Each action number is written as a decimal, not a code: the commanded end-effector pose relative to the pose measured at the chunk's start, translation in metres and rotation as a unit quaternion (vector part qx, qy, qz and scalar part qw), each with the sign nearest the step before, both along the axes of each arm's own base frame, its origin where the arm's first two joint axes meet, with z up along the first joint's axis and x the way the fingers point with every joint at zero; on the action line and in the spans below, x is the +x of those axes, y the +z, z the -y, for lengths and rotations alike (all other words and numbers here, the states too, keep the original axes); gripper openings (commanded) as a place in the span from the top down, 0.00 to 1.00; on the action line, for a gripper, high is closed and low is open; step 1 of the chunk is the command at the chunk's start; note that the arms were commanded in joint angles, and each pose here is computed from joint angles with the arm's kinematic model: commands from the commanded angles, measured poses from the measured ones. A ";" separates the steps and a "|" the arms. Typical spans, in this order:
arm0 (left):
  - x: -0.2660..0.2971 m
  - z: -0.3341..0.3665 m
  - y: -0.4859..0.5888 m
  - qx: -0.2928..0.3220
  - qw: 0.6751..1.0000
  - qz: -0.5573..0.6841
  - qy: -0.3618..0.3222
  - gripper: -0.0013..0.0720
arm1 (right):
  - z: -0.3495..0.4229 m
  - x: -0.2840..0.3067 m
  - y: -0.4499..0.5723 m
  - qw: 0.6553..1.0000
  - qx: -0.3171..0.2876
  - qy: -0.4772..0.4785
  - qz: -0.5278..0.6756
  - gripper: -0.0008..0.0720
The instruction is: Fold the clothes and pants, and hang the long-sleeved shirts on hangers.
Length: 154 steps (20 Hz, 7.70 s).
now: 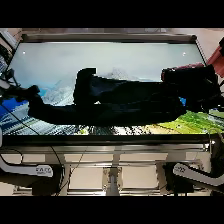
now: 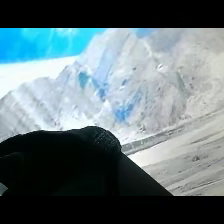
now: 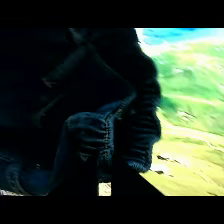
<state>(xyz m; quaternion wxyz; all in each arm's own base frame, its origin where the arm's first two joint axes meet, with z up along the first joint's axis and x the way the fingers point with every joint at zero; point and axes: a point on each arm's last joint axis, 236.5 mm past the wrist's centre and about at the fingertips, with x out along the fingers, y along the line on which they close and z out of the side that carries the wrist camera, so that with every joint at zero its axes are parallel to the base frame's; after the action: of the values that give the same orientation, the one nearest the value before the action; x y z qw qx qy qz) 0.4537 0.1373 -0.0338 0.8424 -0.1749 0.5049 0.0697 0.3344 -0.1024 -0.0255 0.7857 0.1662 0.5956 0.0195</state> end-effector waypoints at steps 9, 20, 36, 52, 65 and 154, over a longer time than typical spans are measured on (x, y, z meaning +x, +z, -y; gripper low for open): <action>0.018 0.024 0.038 0.157 0.963 0.050 -0.215 0.56 | -0.038 0.012 0.002 0.999 0.008 0.043 0.005 0.94; -0.144 -0.053 -0.011 0.008 0.965 -0.161 -0.207 0.57 | -0.039 0.013 0.002 0.999 0.010 0.043 0.006 0.94; -0.137 -0.077 -0.044 0.001 0.973 -0.135 -0.186 0.49 | -0.059 0.018 0.005 0.998 0.023 0.059 0.013 0.94; -0.107 -0.040 0.081 -0.099 0.989 -0.111 -0.021 0.95 | -0.093 -0.027 0.049 0.984 0.102 0.127 -0.074 0.94; -0.074 0.016 0.170 -0.083 0.997 -0.005 -0.008 0.95 | -0.037 0.066 0.099 0.994 -0.017 0.078 0.078 0.94; -0.135 -0.175 0.326 0.207 0.933 0.230 0.186 0.95 | 0.043 0.075 0.360 0.924 -0.099 -0.018 0.368 0.94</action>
<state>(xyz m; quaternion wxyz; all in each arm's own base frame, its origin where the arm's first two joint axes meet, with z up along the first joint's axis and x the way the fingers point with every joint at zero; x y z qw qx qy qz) 0.3378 0.3029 0.2557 0.9174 -0.0918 0.2900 0.2566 0.4153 -0.1408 0.2931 0.9449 0.0975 0.3120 0.0186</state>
